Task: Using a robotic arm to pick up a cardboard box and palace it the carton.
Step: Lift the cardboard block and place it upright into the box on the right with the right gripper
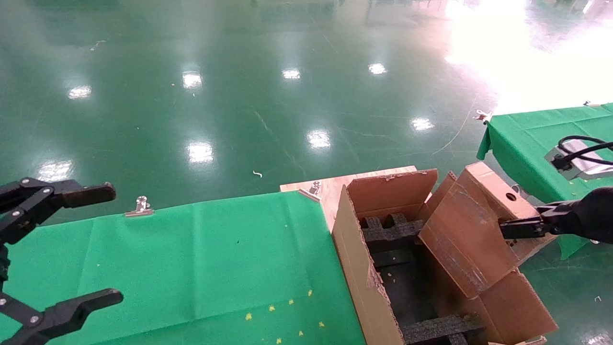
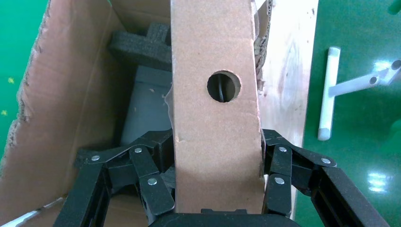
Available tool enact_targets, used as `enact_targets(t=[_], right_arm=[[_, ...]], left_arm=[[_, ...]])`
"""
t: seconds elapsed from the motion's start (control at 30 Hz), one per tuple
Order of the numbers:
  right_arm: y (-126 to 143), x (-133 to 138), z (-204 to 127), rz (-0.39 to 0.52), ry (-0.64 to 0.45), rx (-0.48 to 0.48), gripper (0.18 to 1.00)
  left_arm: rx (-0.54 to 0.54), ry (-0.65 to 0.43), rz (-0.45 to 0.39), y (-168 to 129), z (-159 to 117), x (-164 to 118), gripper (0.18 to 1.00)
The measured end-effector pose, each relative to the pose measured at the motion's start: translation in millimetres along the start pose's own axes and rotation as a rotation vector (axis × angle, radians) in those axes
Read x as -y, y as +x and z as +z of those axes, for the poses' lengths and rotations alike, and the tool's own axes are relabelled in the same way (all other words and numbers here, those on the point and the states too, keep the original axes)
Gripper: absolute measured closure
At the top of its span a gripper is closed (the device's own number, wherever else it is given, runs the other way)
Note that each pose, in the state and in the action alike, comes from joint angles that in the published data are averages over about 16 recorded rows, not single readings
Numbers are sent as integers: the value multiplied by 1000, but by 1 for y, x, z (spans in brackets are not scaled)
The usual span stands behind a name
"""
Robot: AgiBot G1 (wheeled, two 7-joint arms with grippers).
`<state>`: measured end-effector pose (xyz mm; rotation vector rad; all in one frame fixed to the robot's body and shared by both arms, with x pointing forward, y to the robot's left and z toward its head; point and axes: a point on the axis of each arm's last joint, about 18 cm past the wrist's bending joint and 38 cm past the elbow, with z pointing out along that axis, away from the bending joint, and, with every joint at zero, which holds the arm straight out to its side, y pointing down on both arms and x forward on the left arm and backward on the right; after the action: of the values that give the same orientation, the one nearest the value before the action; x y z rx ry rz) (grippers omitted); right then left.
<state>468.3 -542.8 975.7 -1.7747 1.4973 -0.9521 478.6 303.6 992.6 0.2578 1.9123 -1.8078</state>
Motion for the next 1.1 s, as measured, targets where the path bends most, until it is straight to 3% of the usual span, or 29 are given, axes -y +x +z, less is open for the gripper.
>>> enact_targets(t=[1.1], right_arm=[[-19, -3, 54, 106, -134, -72, 824]], left_arm=[[0, 0, 0, 0, 0, 0, 184]])
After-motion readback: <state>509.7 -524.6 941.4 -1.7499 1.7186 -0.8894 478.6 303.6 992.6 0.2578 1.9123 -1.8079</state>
